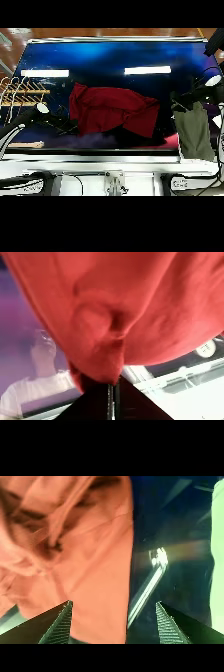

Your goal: Fold the shirts.

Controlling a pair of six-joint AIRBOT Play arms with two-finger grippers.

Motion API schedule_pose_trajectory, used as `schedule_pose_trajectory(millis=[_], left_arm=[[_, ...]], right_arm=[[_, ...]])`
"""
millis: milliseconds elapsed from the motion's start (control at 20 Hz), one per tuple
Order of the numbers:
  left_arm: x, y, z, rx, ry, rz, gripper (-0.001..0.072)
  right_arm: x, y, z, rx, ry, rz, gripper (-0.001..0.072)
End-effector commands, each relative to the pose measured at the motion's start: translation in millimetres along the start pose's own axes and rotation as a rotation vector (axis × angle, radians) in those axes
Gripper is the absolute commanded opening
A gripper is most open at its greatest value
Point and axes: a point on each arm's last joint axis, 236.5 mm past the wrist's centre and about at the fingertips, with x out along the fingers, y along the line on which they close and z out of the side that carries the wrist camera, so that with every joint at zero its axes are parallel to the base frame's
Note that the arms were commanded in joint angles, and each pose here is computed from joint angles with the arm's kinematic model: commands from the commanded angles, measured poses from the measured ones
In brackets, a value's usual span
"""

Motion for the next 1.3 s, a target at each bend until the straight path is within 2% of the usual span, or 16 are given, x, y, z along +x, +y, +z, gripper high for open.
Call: schedule_pose_trajectory(millis=[0,150,350,600,650,700,750,900,1000,1150,1250], left_arm=[[-6.6,-8.5,8.3,0.017,-0.017,-0.009,0.0029],[-20.3,-19.8,19.6,0.048,-0.063,-0.018,0.0028],[-32.0,-27.3,22.0,0.079,-0.082,-0.018,0.0028],[-34.3,-29.7,8.7,0.114,-0.036,-0.023,0.0028],[-35.7,-30.4,12.4,0.118,-0.055,-0.022,0.0028],[-38.1,-31.7,17.0,0.122,-0.078,-0.021,0.0028],[-41.7,-34.1,22.1,0.13,-0.1,-0.021,0.0027],[-79.3,-45.9,49.5,0.228,-0.225,0.038,0.0026],[-142.8,-72.7,75.5,0.35,-0.402,0.098,0.0026],[-297.2,-154.9,84.4,0.552,-0.818,0.126,0.0026],[-431.6,-226.5,39.2,0.69,-1.203,0.079,0.0027]], right_arm=[[39.7,-7.1,-0.6,0.004,0.059,-0.042,0.0641],[72.2,-0.4,13.0,-0.027,0.029,-0.053,0.0641],[86.5,11.0,39.4,0.035,-0.066,0.025,0.064],[110.8,14.6,33.6,0.053,-0.027,0.034,0.0626],[112.0,15.8,33.1,0.055,-0.025,0.038,0.0478],[111.1,18.7,33.3,0.048,-0.026,0.04,0.0252],[105.7,22.5,35.5,0.031,-0.031,0.044,0.0072],[56.3,51.6,51.3,-0.123,-0.109,0.066,0.0073],[-9.8,86.8,67.7,-0.246,-0.249,0.084,0.0073],[-153.1,156.8,71.2,-0.412,-0.557,0.118,0.0073],[-268.2,209.8,42.3,-0.527,-0.815,0.163,0.0073]])
